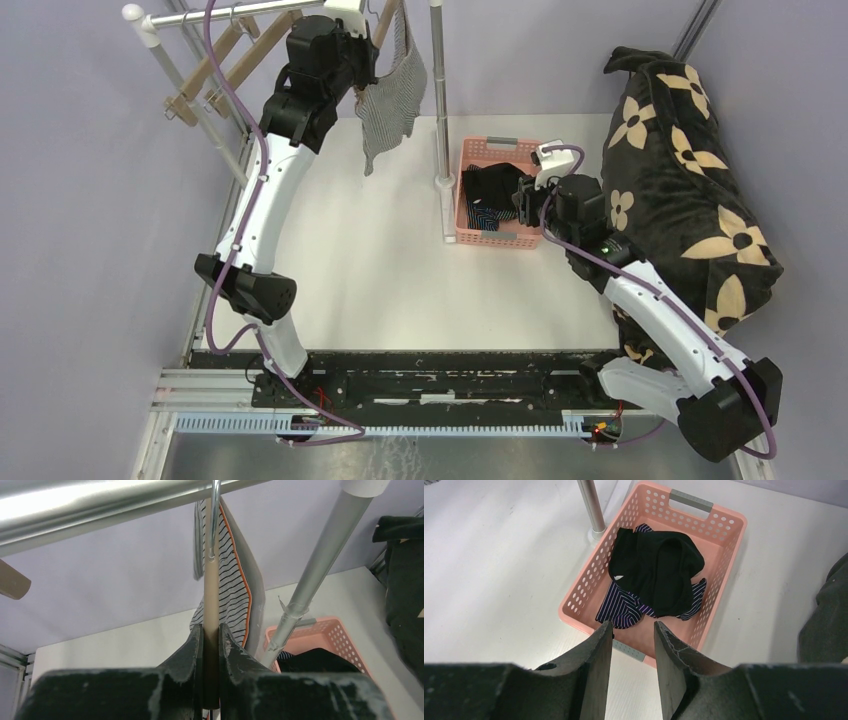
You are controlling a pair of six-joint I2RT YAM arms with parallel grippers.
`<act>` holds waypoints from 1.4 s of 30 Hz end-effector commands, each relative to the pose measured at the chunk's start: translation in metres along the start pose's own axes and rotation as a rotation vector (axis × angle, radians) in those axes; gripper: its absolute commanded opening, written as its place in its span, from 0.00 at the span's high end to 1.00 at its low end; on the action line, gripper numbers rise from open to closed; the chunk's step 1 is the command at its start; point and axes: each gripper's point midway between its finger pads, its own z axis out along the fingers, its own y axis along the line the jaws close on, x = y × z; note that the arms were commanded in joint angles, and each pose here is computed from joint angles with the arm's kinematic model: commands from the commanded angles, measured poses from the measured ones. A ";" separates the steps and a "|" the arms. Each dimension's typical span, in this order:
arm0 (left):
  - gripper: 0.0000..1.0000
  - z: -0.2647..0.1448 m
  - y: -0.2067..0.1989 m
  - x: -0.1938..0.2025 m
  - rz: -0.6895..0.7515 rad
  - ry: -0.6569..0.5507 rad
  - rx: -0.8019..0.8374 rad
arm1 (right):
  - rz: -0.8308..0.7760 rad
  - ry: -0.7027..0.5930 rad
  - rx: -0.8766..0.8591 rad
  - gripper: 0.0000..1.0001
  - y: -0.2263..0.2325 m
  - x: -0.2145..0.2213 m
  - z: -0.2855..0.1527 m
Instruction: Remove the underwear clipped to the hanger
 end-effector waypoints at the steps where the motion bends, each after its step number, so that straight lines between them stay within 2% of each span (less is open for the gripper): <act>1: 0.92 0.000 0.001 -0.017 0.003 -0.055 0.008 | -0.008 -0.084 0.003 0.56 -0.001 -0.023 -0.010; 2: 0.97 0.001 0.000 -0.016 0.003 -0.053 0.009 | -0.007 -0.086 0.000 0.56 0.000 -0.024 -0.011; 3: 0.97 0.000 0.000 -0.017 0.002 -0.059 0.013 | -0.009 -0.087 0.000 0.56 0.000 -0.024 -0.011; 18: 0.97 -0.035 0.020 -0.080 -0.050 -0.283 -0.072 | -0.007 -0.080 -0.019 0.60 0.004 -0.016 -0.010; 26: 0.97 -0.055 0.029 -0.100 -0.062 -0.345 -0.102 | -0.005 -0.063 -0.032 0.61 0.007 -0.009 -0.005; 33: 0.97 -0.074 0.040 -0.088 -0.027 -0.315 -0.138 | 0.008 -0.076 -0.031 0.60 0.007 -0.011 -0.008; 38: 0.97 -0.069 0.048 -0.059 -0.008 -0.232 -0.141 | 0.014 -0.071 -0.039 0.59 0.009 -0.009 -0.008; 42: 0.97 -0.073 0.049 -0.034 -0.018 -0.218 -0.142 | 0.017 -0.068 -0.042 0.58 0.010 -0.009 -0.009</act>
